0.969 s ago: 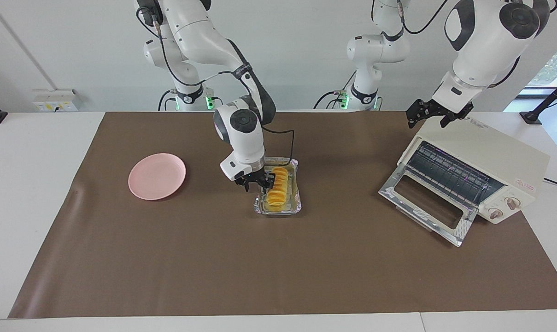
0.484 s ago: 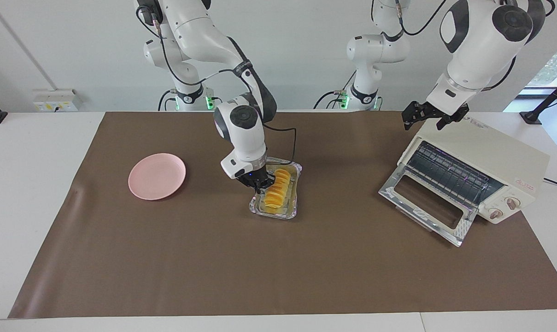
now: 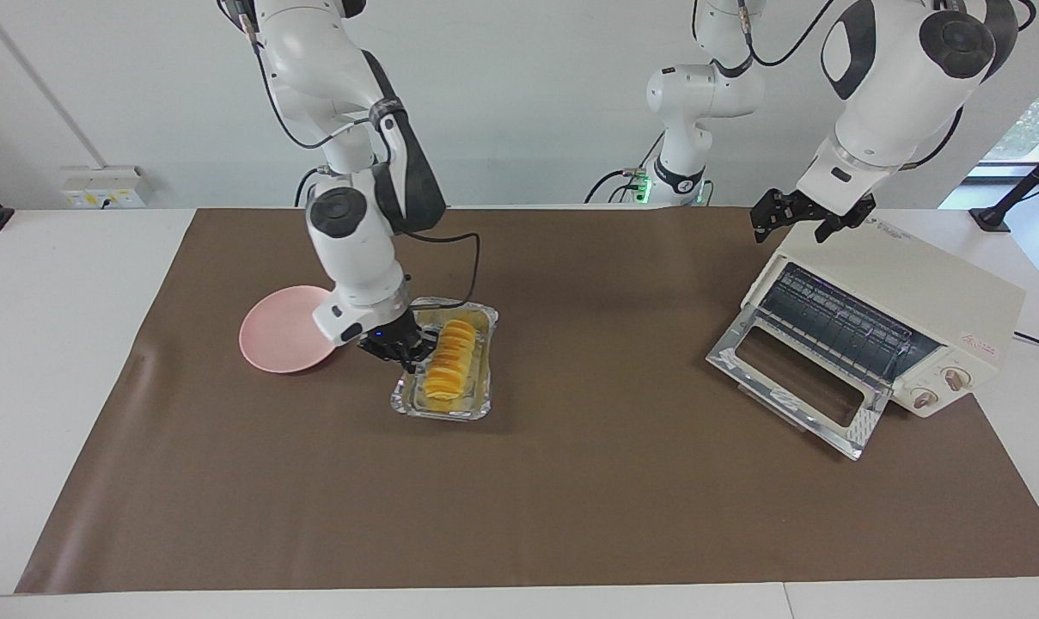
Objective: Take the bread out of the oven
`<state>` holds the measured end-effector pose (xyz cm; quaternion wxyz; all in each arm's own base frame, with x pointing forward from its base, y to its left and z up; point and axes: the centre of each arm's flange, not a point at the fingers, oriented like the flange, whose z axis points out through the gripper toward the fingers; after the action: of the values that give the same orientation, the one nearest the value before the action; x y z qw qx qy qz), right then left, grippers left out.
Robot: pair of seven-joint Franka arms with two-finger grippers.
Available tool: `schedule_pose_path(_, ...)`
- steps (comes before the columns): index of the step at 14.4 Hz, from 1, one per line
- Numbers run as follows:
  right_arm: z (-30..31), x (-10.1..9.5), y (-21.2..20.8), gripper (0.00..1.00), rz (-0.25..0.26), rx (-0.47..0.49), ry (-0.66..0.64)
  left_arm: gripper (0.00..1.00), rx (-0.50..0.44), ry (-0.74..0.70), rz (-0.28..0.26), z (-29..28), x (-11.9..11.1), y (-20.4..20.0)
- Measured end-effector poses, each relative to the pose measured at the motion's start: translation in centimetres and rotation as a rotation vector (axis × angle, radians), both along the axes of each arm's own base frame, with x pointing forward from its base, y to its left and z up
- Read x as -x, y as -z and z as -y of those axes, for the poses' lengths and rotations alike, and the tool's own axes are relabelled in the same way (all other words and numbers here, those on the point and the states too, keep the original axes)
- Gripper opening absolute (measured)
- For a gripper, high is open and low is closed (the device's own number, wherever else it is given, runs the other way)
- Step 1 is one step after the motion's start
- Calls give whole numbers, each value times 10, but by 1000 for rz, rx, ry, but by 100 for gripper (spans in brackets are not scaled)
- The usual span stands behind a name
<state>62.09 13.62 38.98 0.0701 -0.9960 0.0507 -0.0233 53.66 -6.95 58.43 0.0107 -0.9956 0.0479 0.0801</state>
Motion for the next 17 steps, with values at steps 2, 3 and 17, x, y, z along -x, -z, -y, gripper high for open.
schedule_pose_path(2, 66, -12, -4, 2, 14, -24, -47, 100, 0, 0, 1, 0, 0, -1)
schedule_pose_path(3, 97, -15, -4, 2, 24, -21, -64, 100, 0, -2, 2, -1, 0, -1)
schedule_pose_path(17, 248, -77, 36, 2, -42, -52, -121, 100, 1, -4, 8, -2, 0, -4)
